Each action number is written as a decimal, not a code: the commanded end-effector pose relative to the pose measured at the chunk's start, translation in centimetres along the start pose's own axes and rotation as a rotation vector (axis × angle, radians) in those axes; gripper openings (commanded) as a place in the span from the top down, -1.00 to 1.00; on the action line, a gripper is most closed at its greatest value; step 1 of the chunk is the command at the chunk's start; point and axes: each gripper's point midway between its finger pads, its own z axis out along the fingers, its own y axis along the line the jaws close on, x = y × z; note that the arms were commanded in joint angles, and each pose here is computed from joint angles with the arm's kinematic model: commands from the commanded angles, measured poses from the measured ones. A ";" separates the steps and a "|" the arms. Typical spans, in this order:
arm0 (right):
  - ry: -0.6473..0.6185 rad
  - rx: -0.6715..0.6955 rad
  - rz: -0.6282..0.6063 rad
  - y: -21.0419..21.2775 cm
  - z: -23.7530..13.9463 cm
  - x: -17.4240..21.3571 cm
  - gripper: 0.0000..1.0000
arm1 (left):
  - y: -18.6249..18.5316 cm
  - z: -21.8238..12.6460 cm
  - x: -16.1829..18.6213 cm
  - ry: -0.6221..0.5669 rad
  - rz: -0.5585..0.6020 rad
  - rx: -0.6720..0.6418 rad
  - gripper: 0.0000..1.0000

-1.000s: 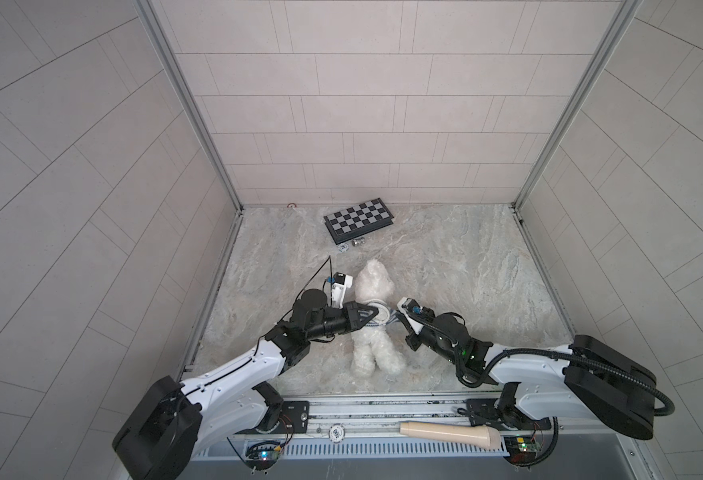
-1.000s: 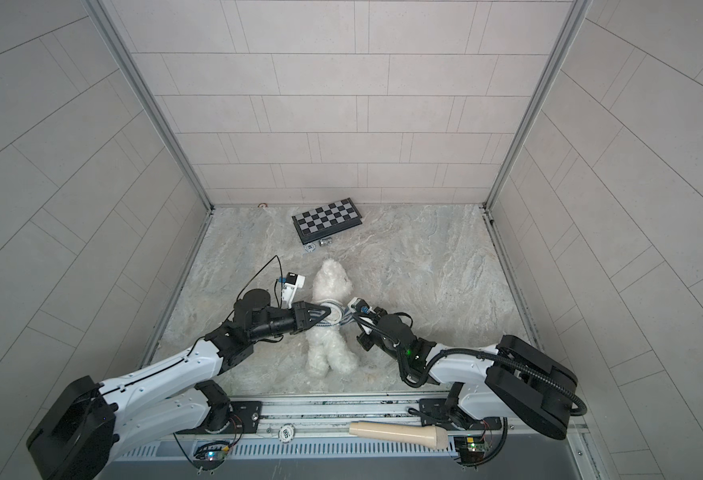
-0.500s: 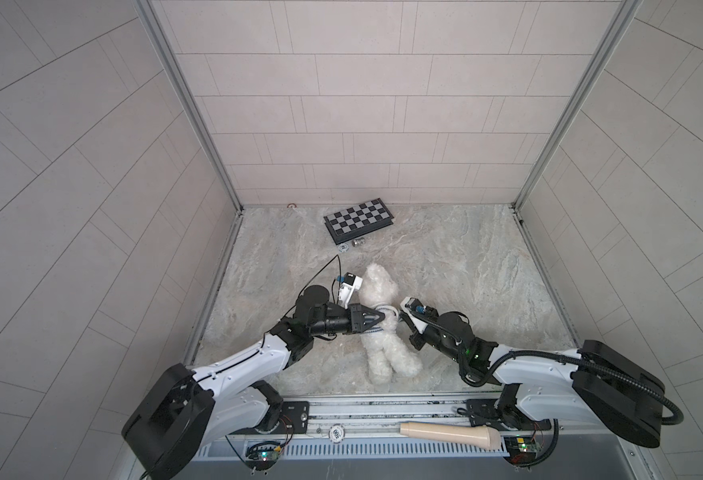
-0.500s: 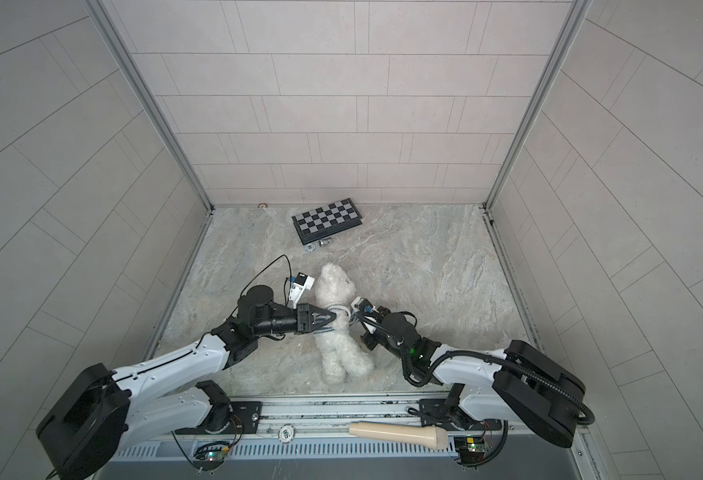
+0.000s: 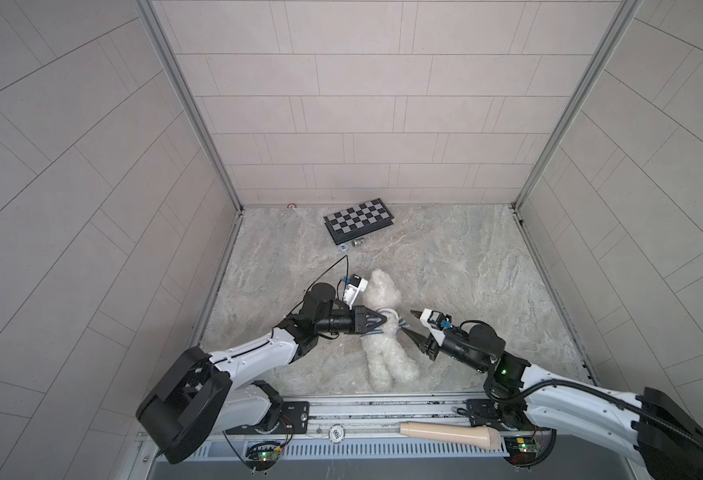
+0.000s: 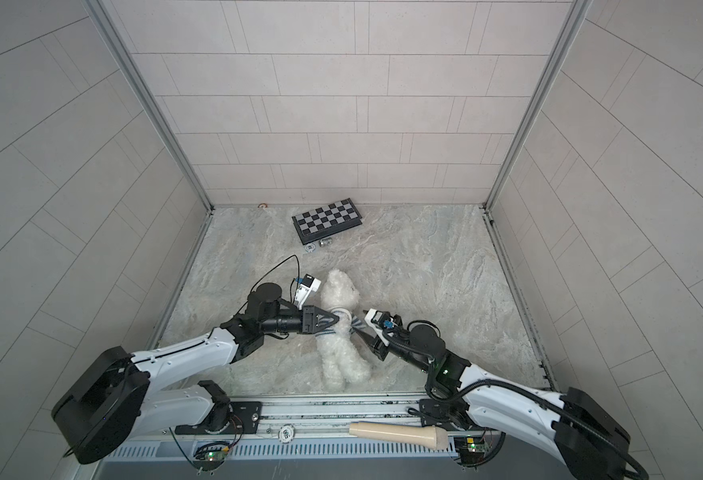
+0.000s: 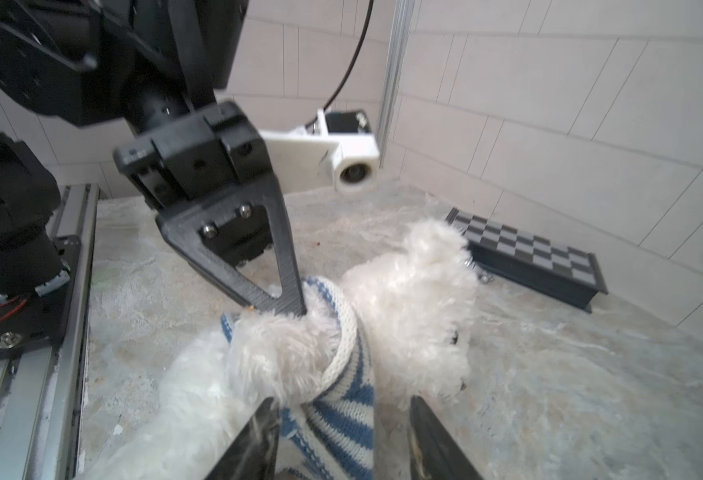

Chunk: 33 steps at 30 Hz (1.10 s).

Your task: Dress the teddy bear

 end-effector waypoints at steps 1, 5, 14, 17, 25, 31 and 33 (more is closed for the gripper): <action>0.027 0.080 0.025 -1.5 -1.4 -0.1 -0.08 | -3.7 -0.6 -1.8 -0.041 0.131 0.109 1.00; 0.127 0.187 0.045 -4.1 -2.1 0.8 -0.04 | -6.3 -0.7 -2.6 -0.061 0.154 0.211 1.00; 0.152 0.091 0.041 -3.1 0.4 1.6 0.09 | -6.6 1.4 -2.2 0.013 0.151 0.207 1.00; 0.152 0.045 0.047 -2.4 1.2 1.9 0.15 | -5.8 2.4 -2.2 0.020 0.125 0.187 1.00; 0.222 0.022 0.067 -2.1 3.1 4.7 0.36 | -0.6 4.4 -2.9 -0.031 -0.037 0.083 0.58; 0.227 -0.024 0.087 -1.3 4.4 5.5 0.39 | 1.6 4.1 -2.7 -0.064 -0.051 -0.001 0.16; 0.225 -0.030 0.091 -1.2 4.8 5.5 0.39 | 2.3 3.6 -2.4 -0.055 -0.017 -0.074 0.05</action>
